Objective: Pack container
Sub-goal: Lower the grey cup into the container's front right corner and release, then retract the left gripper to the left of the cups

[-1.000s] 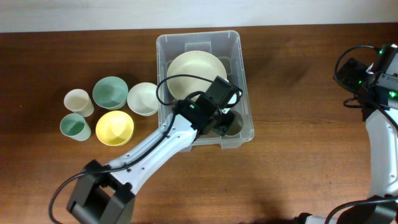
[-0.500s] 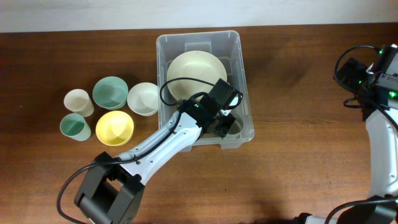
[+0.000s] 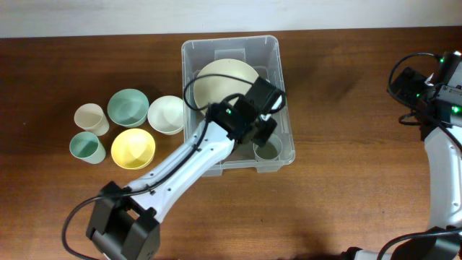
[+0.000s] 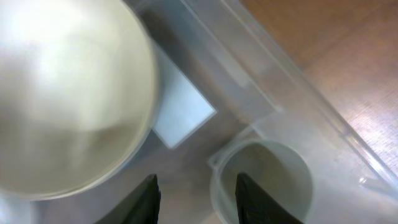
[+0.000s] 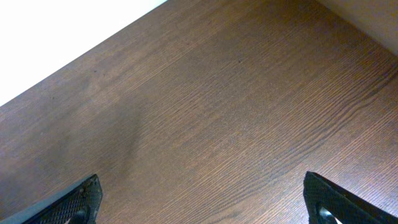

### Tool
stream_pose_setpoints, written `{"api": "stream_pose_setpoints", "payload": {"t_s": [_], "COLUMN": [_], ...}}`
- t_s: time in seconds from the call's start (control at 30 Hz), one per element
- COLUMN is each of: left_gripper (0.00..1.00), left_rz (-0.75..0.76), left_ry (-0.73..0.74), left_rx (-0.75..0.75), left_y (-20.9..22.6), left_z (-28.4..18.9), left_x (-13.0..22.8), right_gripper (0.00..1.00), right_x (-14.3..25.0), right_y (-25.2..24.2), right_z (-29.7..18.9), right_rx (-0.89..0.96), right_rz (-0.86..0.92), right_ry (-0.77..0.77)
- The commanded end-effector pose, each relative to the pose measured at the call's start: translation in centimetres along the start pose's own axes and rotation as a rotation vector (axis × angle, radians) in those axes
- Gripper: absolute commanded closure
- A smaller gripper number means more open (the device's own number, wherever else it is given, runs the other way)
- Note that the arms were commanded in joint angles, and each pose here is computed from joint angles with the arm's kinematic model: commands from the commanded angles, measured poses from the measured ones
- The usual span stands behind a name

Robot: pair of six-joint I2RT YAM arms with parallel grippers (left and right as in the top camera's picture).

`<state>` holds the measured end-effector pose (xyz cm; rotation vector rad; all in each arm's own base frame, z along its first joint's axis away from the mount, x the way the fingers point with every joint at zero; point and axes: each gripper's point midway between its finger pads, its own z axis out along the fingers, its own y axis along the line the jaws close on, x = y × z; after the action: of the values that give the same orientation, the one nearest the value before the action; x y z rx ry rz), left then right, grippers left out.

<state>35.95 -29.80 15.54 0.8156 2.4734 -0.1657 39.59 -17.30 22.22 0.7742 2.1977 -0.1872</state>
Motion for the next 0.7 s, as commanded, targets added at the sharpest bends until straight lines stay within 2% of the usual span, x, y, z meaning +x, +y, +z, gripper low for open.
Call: {"api": "stream_pose_setpoints", "payload": {"t_s": [0.0,0.1,0.23,0.3,0.5,0.67], "left_gripper": [0.58,0.58,0.57,0.44,0.42,0.42], "left_rz": [-0.049,-0.131,-0.314,-0.424,-0.774,-0.952], "left_ry": [-0.042,-0.043,-0.034,-0.016,0.084,0.147], "left_rx": [-0.192,-0.311,-0.39,-0.434,-0.567,-0.622], "left_y": [4.6,8.7,14.8,18.3,28.1,33.2], "left_z": [-2.4,-4.3,-6.4,-7.3,-9.6,-11.8], "left_x": [-2.2,-2.7,-2.0,-0.7,6.4,11.7], "right_gripper": [0.01,0.01,0.01,0.01,0.01,0.01], "right_x": [-0.7,-0.7,-0.7,-0.7,-0.7,-0.7], "right_y": [-0.1,-0.1,-0.1,-0.1,-0.1,-0.1], "right_z": [-0.4,-0.4,-0.4,-0.4,-0.4,-0.4], "right_rx": [0.006,0.005,0.006,0.006,0.006,0.006], "right_rz": [0.004,0.004,0.004,0.004,0.004,0.004], "right_ry": [-0.02,-0.02,-0.02,-0.02,-0.02,-0.02]}}
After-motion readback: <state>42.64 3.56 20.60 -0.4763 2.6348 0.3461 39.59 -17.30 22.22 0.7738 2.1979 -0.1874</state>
